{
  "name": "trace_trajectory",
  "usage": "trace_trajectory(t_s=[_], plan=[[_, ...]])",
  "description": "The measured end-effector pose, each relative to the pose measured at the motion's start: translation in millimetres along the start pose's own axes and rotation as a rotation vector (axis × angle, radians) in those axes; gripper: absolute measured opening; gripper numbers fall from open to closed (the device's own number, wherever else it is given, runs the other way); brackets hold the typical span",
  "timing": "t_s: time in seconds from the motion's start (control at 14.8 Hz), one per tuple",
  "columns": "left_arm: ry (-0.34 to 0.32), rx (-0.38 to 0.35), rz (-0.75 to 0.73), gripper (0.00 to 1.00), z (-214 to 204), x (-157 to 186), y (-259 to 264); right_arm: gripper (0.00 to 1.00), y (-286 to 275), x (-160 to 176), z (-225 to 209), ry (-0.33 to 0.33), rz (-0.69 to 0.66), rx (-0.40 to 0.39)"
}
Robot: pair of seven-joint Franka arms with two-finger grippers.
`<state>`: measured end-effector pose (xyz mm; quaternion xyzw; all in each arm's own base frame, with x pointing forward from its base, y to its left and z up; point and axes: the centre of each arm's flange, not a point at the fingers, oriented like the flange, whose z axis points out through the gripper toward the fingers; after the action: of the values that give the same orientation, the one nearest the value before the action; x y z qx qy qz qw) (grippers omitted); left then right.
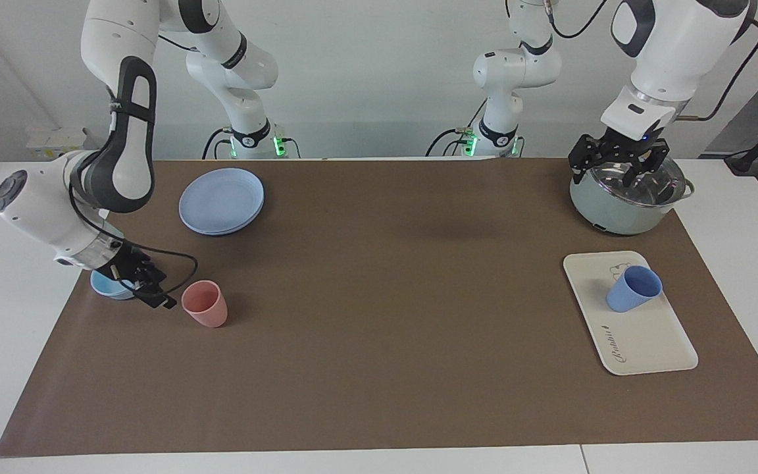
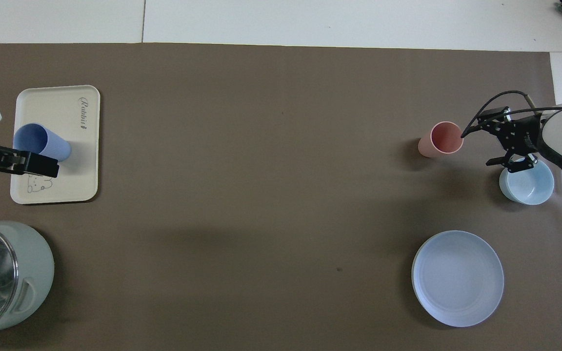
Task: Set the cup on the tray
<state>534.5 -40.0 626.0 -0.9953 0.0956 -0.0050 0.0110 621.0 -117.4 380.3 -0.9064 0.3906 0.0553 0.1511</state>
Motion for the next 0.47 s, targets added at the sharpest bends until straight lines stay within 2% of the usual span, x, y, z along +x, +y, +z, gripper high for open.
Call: trace_trajectory(t_s=[0.14,0.27,0.47], plan=[[0.006,-0.003,-0.006,1.00,-22.0,4.1,-4.5,1.00,-7.1,-17.6,-18.6,-0.020,-0.173,-0.001],[0.007,-0.006,-0.003,1.00,-20.7,10.6,-4.5,1.00,-13.9,-37.1,-32.5,-0.046,-0.272,-0.025],[-0.005,-0.016,-0.003,1.00,-9.5,18.0,-2.8,1.00,-41.1,-77.0,-47.8,-0.003,-0.431,-0.164]])
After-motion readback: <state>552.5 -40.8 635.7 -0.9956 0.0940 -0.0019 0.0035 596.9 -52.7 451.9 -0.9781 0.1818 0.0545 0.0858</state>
